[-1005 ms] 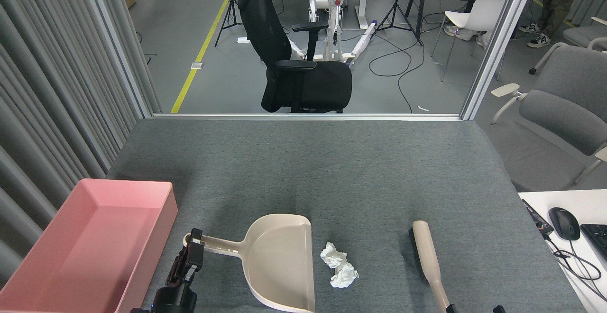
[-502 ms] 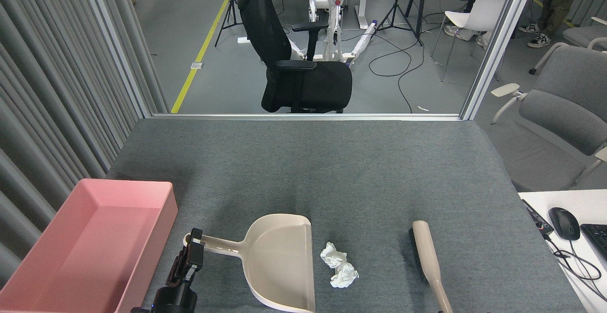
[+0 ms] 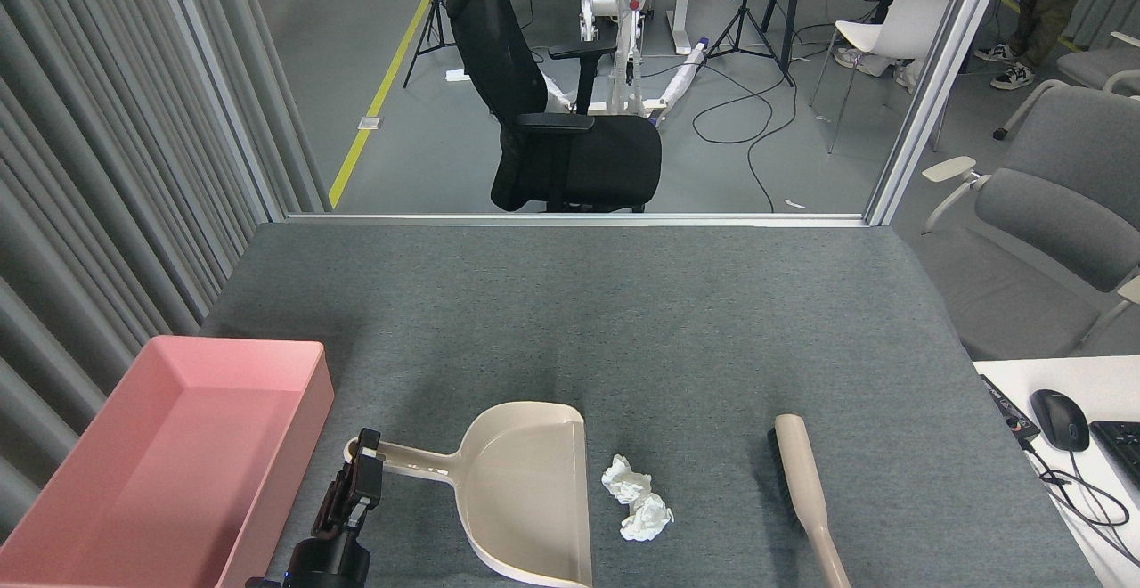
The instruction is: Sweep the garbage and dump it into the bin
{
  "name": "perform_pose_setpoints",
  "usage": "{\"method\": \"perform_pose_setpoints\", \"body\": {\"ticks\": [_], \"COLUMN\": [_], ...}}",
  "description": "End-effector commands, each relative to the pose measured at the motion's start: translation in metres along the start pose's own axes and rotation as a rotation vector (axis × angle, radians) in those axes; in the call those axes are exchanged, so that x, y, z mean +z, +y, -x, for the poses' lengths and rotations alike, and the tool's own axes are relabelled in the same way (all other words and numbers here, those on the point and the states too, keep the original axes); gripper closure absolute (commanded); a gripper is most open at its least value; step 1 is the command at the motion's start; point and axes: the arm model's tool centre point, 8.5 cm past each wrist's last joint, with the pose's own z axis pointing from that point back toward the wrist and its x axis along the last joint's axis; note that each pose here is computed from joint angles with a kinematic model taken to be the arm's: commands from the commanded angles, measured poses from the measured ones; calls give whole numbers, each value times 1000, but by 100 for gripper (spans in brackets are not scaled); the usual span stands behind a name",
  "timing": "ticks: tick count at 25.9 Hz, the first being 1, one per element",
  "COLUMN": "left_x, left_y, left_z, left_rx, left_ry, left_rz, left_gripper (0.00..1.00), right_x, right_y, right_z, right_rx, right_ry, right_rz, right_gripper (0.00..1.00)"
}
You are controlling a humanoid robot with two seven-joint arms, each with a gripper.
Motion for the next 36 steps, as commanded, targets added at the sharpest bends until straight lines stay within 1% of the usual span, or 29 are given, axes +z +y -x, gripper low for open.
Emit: {"method": "perform_pose_setpoints", "body": {"ticks": [1, 5, 8, 10, 12, 14, 17, 19, 22, 25, 29, 31, 34, 36], "left_x": [0, 0, 0, 0, 1, 2, 2, 2, 2, 2, 2, 2, 2, 2], "left_y": [0, 0, 1, 1, 0, -1, 0, 0, 0, -1, -1, 0, 0, 1], "left_z": [0, 0, 1, 1, 1, 1, 2, 2, 1, 1, 1, 1, 1, 0], "left_rx": [0, 0, -1, -1, 0, 0, -1, -1, -2, 1, 1, -1, -1, -1], "left_ry": [1, 1, 1, 1, 3, 4, 4, 4, 2, 3, 3, 3, 3, -1], "left_rz": [-1, 1, -1, -1, 0, 1, 1, 1, 2, 1, 1, 1, 1, -1], "left_gripper": [85, 84, 84, 84, 83, 82, 82, 82, 82, 82, 82, 82, 82, 82], "right_x": [-6, -10, -17, -19, -26, -30, -31, -30, -28, -26, -25, -24, -23, -17], "right_y": [5, 4, -2, -1, -6, -9, -8, -5, -3, -1, -1, 1, 2, 6], "right_z": [3, 1, 1, 1, -1, -2, -3, -3, -2, -2, -2, -2, -7, -8], "right_rx": [-6, -14, -11, -12, -10, -6, 16, 20, 23, 28, 33, 34, 53, 56], "right_ry": [33, 40, 38, 38, 32, 28, 25, 21, 16, 12, 7, 4, -24, -43], "right_rz": [-8, -1, 16, 13, 31, 40, 35, 23, 15, 8, 6, 1, -3, -17], "right_gripper": [4, 4, 4, 4, 5, 8, 30, 41, 53, 71, 74, 79, 91, 96]}}
